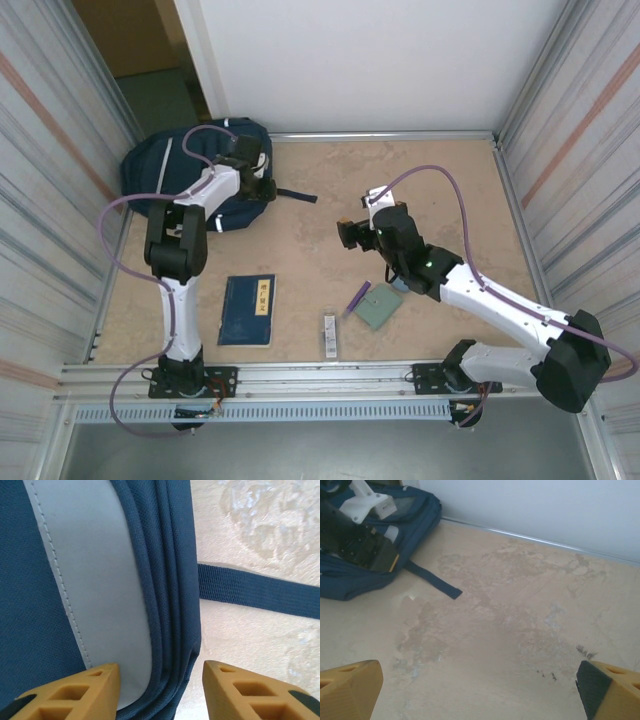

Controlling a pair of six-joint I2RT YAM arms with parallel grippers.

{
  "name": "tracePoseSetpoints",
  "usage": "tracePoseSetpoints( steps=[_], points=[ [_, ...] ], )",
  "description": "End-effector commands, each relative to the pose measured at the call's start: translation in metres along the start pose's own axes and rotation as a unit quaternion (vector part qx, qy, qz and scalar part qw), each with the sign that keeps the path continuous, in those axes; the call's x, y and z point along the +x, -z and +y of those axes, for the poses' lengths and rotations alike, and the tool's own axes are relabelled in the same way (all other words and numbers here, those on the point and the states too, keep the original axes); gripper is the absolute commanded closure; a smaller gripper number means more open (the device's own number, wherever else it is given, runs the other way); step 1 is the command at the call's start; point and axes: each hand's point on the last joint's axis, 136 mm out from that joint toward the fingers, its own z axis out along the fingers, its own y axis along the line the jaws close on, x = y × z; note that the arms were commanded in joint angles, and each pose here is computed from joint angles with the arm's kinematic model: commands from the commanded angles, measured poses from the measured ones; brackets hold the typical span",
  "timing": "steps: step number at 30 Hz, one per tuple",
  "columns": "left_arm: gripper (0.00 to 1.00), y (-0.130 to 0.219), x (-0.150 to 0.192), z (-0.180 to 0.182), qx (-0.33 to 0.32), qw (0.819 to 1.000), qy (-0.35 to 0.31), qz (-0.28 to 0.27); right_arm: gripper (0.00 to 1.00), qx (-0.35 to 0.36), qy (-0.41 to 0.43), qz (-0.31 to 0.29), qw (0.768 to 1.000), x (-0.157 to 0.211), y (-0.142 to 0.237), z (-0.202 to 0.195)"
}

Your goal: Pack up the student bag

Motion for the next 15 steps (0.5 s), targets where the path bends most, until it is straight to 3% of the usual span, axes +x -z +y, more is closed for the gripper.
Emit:
tracePoseSetpoints(
  steps=[1,9,15],
  points=[
    [0.52,-0.020,0.029,-0.049,0.096,0.994,0.002,0.056,0.01,0.013,-0.052,-0.006,0.999,-0.008,0.001,-0.008],
    [0.48,-0.028,0.025,-0.165,0.206,0.977,-0.031,0.046,0.01,0.061,-0.157,0.027,0.985,0.010,-0.006,-0.048],
    [0.39,0.020,0.014,-0.248,0.286,0.955,-0.079,0.020,0.01,0.101,-0.227,0.052,0.967,0.032,-0.004,-0.085]
  ],
)
